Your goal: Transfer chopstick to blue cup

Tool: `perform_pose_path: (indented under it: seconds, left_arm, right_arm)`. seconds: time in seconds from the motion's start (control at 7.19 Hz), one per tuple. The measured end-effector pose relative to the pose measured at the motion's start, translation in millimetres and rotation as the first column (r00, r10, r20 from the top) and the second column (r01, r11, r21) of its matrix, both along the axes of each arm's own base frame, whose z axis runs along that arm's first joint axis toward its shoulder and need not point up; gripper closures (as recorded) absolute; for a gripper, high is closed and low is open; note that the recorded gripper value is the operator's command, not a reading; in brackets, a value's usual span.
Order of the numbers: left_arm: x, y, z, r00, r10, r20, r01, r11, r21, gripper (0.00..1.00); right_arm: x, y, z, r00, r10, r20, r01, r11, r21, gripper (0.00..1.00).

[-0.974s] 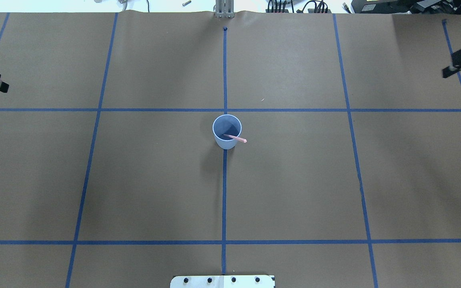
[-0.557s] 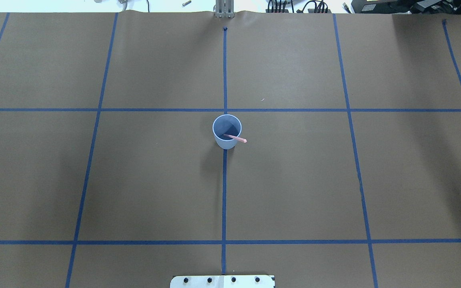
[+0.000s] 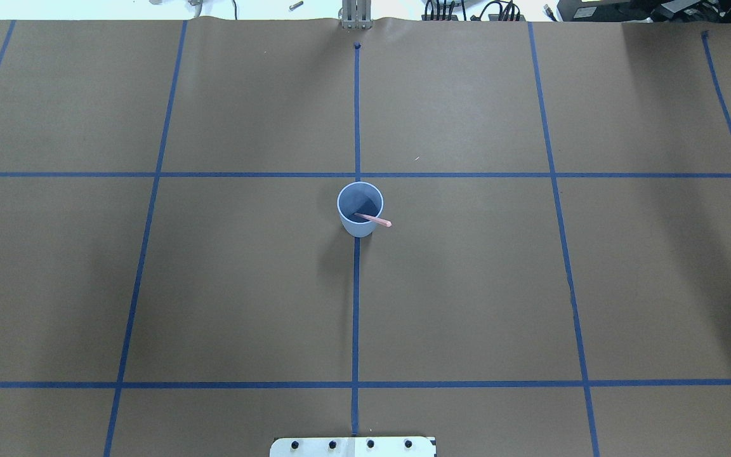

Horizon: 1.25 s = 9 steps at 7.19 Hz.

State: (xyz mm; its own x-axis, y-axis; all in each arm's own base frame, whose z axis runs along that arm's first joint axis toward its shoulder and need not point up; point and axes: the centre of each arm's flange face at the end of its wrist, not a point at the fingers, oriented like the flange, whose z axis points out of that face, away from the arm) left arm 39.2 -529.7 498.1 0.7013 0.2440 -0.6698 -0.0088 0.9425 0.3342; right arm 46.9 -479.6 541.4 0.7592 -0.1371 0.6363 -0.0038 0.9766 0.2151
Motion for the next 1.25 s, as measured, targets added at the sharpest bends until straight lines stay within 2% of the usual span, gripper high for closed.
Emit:
perform_pose_path:
  seconds: [0.83,1.25]
  left_arm:
    - [0,0,-1,1.000,0.002,-0.004,-0.002,1.000,0.001,0.02]
    - [0,3,-17,1.000,-0.001,-0.012,0.002,1.000,0.026,0.02]
  right_arm:
    - [0,0,1,1.000,0.001,0.002,-0.001,1.000,-0.005,0.00]
    - [0,0,0,1.000,0.000,0.004,0.000,1.000,-0.004,0.00]
